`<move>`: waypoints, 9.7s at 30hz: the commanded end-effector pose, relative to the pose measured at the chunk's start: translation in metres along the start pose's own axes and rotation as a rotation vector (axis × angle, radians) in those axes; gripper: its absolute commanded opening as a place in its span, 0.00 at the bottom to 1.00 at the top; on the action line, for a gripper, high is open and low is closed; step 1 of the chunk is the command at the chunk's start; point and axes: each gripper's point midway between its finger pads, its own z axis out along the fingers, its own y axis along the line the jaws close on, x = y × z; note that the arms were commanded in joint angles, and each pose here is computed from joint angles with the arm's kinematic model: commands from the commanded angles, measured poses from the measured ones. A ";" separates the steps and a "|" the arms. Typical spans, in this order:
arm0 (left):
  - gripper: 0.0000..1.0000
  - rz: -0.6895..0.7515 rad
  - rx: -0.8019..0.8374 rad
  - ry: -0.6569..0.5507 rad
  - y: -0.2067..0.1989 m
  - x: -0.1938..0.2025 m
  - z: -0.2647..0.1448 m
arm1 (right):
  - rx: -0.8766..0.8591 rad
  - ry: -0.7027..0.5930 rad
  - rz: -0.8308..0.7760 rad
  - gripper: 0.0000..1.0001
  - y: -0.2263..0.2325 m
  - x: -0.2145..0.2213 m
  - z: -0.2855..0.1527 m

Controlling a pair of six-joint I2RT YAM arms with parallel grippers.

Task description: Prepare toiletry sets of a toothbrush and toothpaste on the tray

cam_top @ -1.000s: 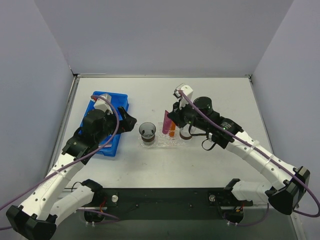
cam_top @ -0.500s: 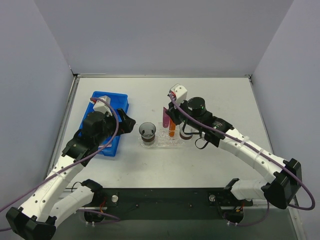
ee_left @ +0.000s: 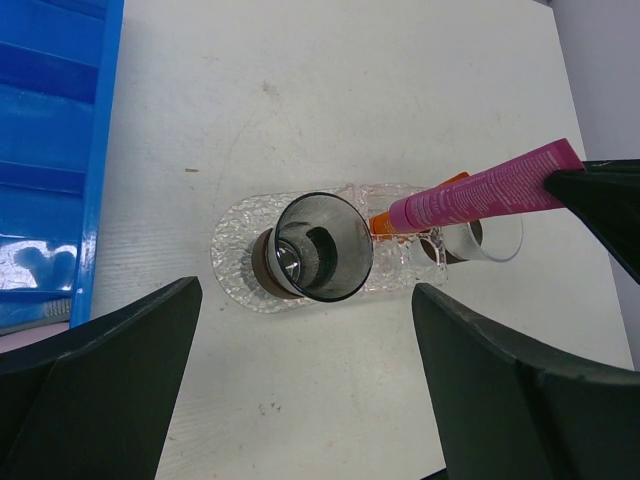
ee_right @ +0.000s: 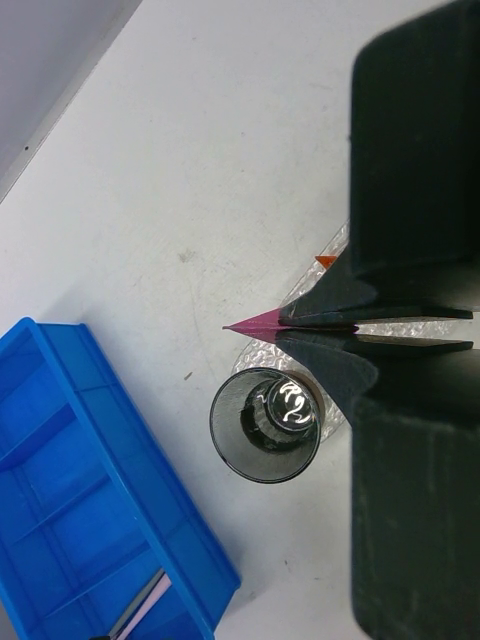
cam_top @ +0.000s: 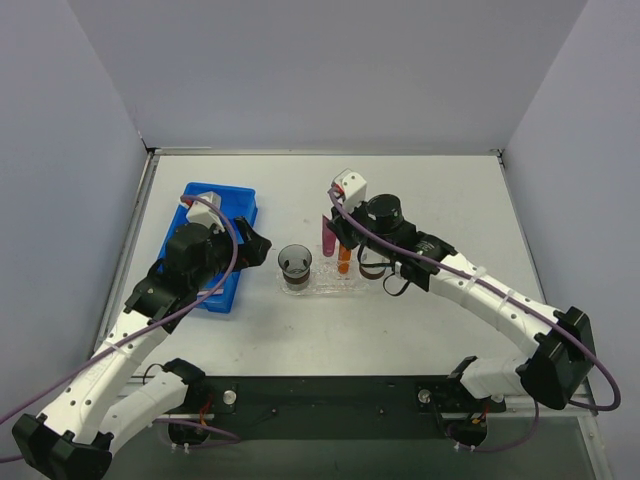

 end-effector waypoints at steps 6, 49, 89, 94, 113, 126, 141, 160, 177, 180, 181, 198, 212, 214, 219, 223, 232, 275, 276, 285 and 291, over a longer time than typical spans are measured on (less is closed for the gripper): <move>0.97 -0.003 0.008 -0.047 -0.002 -0.012 -0.003 | -0.018 -0.080 -0.027 0.00 0.004 -0.016 0.009; 0.98 -0.008 0.002 -0.013 0.000 -0.011 0.005 | 0.028 -0.062 -0.013 0.00 -0.003 0.023 0.027; 0.97 -0.032 0.005 0.010 0.002 -0.006 0.009 | 0.039 -0.006 -0.009 0.27 -0.007 0.050 0.037; 0.97 -0.034 0.000 0.009 0.004 -0.006 0.008 | 0.024 -0.033 -0.008 0.43 -0.003 0.033 0.032; 0.72 -0.262 -0.753 -0.071 0.136 0.022 -0.041 | 0.086 -0.200 0.154 0.41 -0.030 -0.064 -0.012; 0.44 -0.474 -0.984 -0.052 0.184 0.022 -0.024 | 0.199 -0.253 0.245 0.37 -0.073 -0.063 -0.054; 0.44 -0.599 -1.052 0.036 0.215 0.046 0.013 | 0.251 -0.261 0.252 0.37 -0.092 -0.060 -0.061; 0.45 -0.673 -1.092 0.126 0.247 0.095 0.033 | 0.280 -0.263 0.287 0.36 -0.111 -0.057 -0.060; 0.16 -0.649 -1.116 0.115 0.254 0.102 0.025 | 0.289 -0.269 0.302 0.36 -0.113 -0.055 -0.065; 0.00 -0.644 -1.100 0.057 0.247 0.079 0.018 | 0.292 -0.269 0.301 0.36 -0.113 -0.055 -0.067; 0.00 -0.637 -1.099 0.035 0.245 0.073 0.015 | 0.292 -0.268 0.303 0.36 -0.113 -0.054 -0.067; 0.01 -0.683 -1.080 -0.036 0.226 0.051 -0.015 | 0.287 -0.275 0.318 0.37 -0.111 -0.052 -0.070; 0.24 -0.746 -1.248 -0.048 0.242 0.052 -0.008 | 0.552 -0.259 0.315 0.43 -0.167 -0.047 -0.121; 0.24 -0.738 -1.262 -0.031 0.244 0.051 -0.001 | 0.593 -0.244 0.323 0.43 -0.178 -0.043 -0.127; 0.28 -0.711 -1.271 0.009 0.247 0.047 0.012 | 0.654 -0.173 0.360 0.44 -0.196 -0.024 -0.132; 0.31 -0.701 -1.281 0.021 0.249 0.037 0.020 | 0.679 -0.121 0.432 0.45 -0.207 -0.012 -0.132; 0.33 -0.756 -1.356 0.062 0.249 0.043 0.016 | 0.705 -0.042 0.479 0.46 -0.226 -0.004 -0.129; 0.00 -0.756 -1.287 0.123 0.268 0.086 0.042 | 0.758 -0.035 0.630 0.50 -0.258 0.028 -0.138; 0.00 -0.755 -1.269 0.112 0.264 0.078 0.042 | 0.758 -0.041 0.627 0.50 -0.257 0.027 -0.138; 0.00 -0.710 -1.220 0.031 0.246 0.028 0.029 | 0.723 -0.080 0.630 0.49 -0.248 0.026 -0.139; 0.00 -0.667 -1.204 0.017 0.244 0.018 0.024 | 0.712 -0.096 0.628 0.50 -0.241 0.027 -0.144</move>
